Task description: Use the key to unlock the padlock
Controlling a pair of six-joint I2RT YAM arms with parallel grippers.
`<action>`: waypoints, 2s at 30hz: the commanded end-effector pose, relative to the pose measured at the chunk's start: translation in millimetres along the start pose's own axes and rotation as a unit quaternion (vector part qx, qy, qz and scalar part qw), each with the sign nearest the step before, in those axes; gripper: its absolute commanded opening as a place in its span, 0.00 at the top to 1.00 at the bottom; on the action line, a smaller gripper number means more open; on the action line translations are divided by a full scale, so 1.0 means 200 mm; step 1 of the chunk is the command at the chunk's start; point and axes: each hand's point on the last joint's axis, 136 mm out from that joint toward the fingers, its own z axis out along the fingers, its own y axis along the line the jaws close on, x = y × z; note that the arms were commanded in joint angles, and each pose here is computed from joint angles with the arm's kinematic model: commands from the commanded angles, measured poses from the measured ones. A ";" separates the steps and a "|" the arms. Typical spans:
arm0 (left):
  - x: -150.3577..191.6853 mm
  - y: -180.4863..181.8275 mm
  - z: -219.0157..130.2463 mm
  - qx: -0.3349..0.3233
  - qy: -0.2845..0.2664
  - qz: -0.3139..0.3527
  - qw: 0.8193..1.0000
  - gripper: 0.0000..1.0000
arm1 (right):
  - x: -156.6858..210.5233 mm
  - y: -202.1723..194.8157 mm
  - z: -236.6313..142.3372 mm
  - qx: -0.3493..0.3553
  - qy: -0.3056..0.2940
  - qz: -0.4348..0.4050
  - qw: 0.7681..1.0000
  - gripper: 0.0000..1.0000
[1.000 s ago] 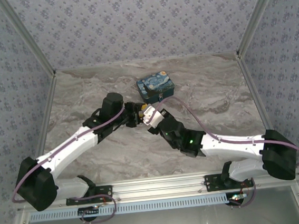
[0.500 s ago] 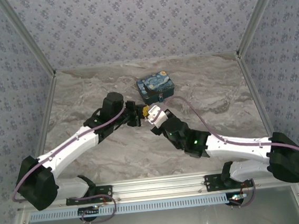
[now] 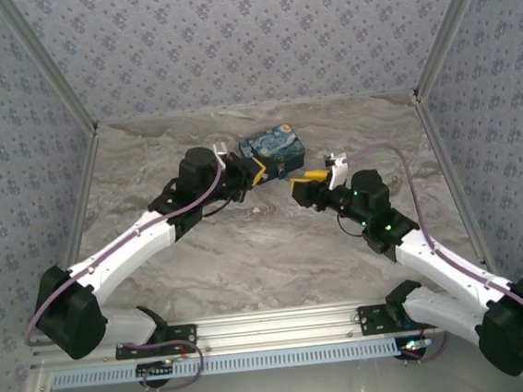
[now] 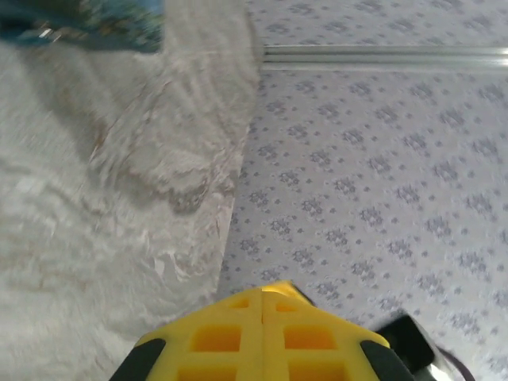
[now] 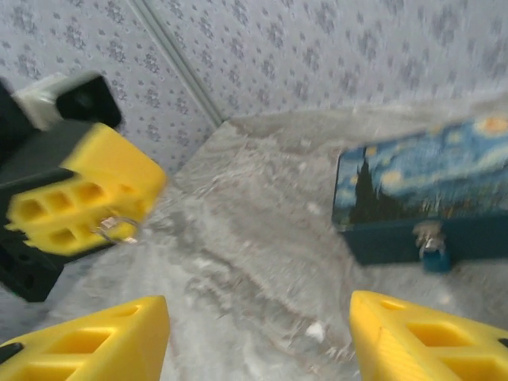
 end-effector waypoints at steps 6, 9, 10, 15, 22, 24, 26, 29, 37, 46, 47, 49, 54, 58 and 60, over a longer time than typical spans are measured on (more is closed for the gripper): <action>0.12 -0.38 -0.12 0.167 0.019 0.300 0.939 1.00 | -0.09 0.22 -0.09 -0.171 -0.019 0.168 0.971 0.29; 0.16 -0.45 -0.16 0.202 0.025 0.334 0.920 1.00 | -0.14 0.28 -0.11 -0.199 -0.030 0.166 0.965 0.28; 0.17 -0.46 -0.17 0.210 0.026 0.343 0.915 1.00 | -0.15 0.30 -0.11 -0.209 -0.033 0.162 0.964 0.28; 0.20 -0.53 -0.22 0.245 0.025 0.359 0.900 1.00 | -0.20 0.42 -0.12 -0.240 -0.035 0.142 0.960 0.28; 0.26 -0.54 -0.22 0.249 0.038 0.366 0.896 1.00 | -0.26 0.56 -0.07 -0.270 -0.022 0.112 0.956 0.31; 0.25 -0.54 -0.21 0.247 0.038 0.366 0.896 1.00 | -0.27 0.58 -0.06 -0.274 -0.019 0.105 0.956 0.33; 0.25 -0.54 -0.21 0.247 0.037 0.366 0.896 1.00 | -0.29 0.61 -0.05 -0.279 -0.018 0.100 0.955 0.36; 0.26 -0.54 -0.21 0.246 0.039 0.365 0.897 1.00 | -0.29 0.61 -0.04 -0.278 -0.016 0.099 0.955 0.42; 0.25 -0.53 -0.22 0.239 0.034 0.366 0.899 1.00 | -0.27 0.59 -0.01 -0.267 -0.010 0.104 0.958 0.62; 0.23 -0.52 -0.20 0.231 0.026 0.362 0.903 1.00 | -0.23 0.54 -0.01 -0.249 -0.007 0.111 0.962 0.74; 0.23 -0.52 -0.20 0.231 0.026 0.362 0.903 1.00 | -0.23 0.54 -0.02 -0.247 -0.007 0.112 0.962 0.76; 0.22 -0.52 -0.20 0.231 0.026 0.362 0.903 1.00 | -0.23 0.53 -0.02 -0.244 -0.009 0.112 0.963 0.82; 0.23 -0.52 -0.20 0.232 0.030 0.362 0.902 1.00 | -0.24 0.52 -0.04 -0.237 -0.015 0.111 0.965 0.89; 0.24 -0.52 -0.19 0.235 0.035 0.365 0.900 1.00 | -0.25 0.51 -0.04 -0.235 -0.017 0.111 0.965 0.87; 0.25 -0.52 -0.19 0.236 0.037 0.366 0.899 1.00 | -0.26 0.51 -0.04 -0.234 -0.018 0.111 0.966 0.84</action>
